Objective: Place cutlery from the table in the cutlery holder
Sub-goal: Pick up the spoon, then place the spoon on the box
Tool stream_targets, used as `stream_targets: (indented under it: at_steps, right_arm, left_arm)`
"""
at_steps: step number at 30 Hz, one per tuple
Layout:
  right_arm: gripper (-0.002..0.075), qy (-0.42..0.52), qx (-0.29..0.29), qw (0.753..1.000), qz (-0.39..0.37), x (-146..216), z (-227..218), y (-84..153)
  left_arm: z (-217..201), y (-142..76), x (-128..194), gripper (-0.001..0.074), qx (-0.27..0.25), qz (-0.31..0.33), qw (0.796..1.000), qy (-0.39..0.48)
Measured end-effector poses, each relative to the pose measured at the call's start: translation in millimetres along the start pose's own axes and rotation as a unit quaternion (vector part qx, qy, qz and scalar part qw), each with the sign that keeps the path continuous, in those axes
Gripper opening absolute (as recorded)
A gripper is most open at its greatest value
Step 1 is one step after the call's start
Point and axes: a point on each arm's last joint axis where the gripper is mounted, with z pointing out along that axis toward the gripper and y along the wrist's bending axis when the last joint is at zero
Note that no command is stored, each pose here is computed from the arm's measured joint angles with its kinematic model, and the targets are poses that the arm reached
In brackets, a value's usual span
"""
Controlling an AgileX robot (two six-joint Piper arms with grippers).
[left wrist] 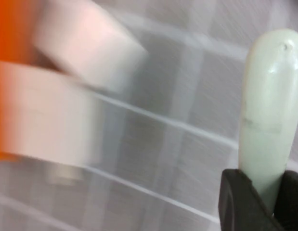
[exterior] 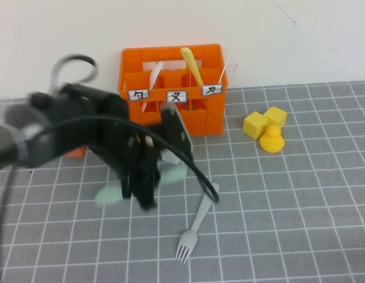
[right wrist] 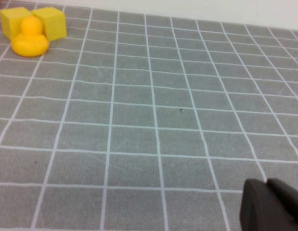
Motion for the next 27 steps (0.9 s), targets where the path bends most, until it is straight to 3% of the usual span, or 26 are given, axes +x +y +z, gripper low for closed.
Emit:
stream_targets:
  at_steps: [3,6,8,11,14,21,25,27]
  right_arm:
    - [-0.0003,0.000,0.000,1.000,0.000,0.0,0.0,0.0]
    - [-0.0003,0.000,0.000,1.000,0.000,0.0,0.0,0.0]
    - [-0.0003,0.000,0.000,1.000,0.000,0.0,0.0,0.0]
    - [-0.0003,0.000,0.000,1.000,0.000,0.0,0.0,0.0]
    - [-0.0003,0.000,0.000,1.000,0.000,0.0,0.0,0.0]
    - [-0.0003,0.000,0.000,1.000,0.000,0.0,0.0,0.0]
    - [-0.0003,0.000,0.000,1.000,0.000,0.0,0.0,0.0]
    - [-0.0003,0.000,0.000,1.000,0.000,0.0,0.0,0.0]
  left_arm:
    - [-29.2,6.1,-4.9,0.0124,-0.071,-0.025,0.994,-0.085]
    - [-44.1,13.2,-2.7,0.0124,-0.128,-0.084,0.973,-0.174]
    - [-51.6,21.0,2.2,0.0124,-0.164,-0.153,0.945,-0.240]
    - [-57.9,35.3,11.5,0.0124,-0.209,-0.267,0.886,-0.316]
    - [-65.6,47.3,16.1,0.0124,-0.248,-0.332,0.832,-0.370]
    - [-84.5,59.5,12.8,0.0124,-0.295,-0.354,0.750,-0.474]
    - [-81.7,63.6,9.2,0.0124,-0.291,-0.363,0.715,-0.522]
    - [-74.2,65.6,7.5,0.0124,-0.287,-0.365,0.709,-0.531]
